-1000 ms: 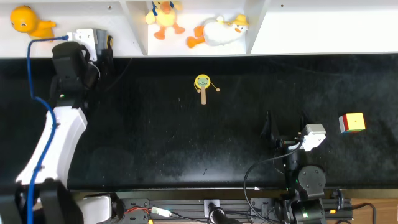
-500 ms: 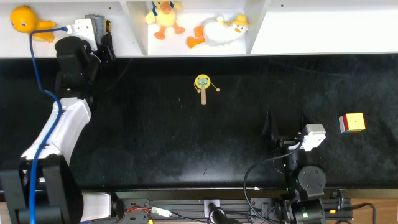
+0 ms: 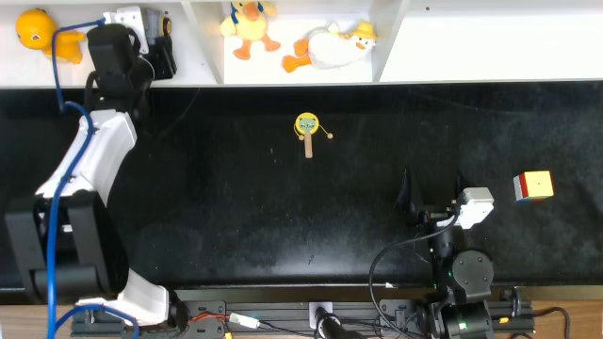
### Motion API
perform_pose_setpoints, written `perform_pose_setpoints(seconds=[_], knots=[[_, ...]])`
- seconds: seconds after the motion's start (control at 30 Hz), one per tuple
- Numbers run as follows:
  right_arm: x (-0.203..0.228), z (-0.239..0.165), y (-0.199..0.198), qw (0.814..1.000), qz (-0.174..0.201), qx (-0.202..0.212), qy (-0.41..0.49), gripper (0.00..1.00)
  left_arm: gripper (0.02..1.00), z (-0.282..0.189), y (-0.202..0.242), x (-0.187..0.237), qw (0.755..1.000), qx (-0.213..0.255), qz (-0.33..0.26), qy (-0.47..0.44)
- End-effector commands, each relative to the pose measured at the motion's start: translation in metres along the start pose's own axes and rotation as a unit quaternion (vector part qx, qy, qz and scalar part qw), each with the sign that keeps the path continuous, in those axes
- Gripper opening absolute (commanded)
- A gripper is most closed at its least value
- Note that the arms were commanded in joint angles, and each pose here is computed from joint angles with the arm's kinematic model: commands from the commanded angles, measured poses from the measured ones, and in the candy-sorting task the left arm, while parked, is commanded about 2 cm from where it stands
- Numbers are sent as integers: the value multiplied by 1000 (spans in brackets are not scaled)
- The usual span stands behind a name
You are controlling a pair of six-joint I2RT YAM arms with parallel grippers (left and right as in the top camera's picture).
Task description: Store Toys
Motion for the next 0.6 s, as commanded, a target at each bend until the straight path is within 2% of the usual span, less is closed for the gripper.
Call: perform_pose_setpoints(seconds=[0.03,0.37,0.4,0.47,0.53,0.6], knots=[[4,0,-1,1000,-4,1,0,996,86,5,-1,-8,1000,2,-5,-6],[4,0,-1,1000,-4,1,0,996,229,4,1,2,1000,-12,-6,25],[4,0,-1,1000,-4,1,0,996,264,4,2,3,1000,-13,-6,27],[4,0,-1,1000,-3,1,0,996,432,4,2,3,999,-13,-6,29],[4,0,-1,1000,-4,1,0,996,494,4,2,3,999,-13,-6,29],[4,0,-1,1000,-3,1,0,996,632,4,2,3,999,-13,-6,29]])
Point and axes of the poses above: each gripper's point midway between its finger pads, its own z axis out along the fingers, its own y axis along the line the jaws close on, x = y × z, the point moved 9 cm from there along -z, back along the fingers, and after that the axes turned 1 degree about -z, right-handed, at the moved point
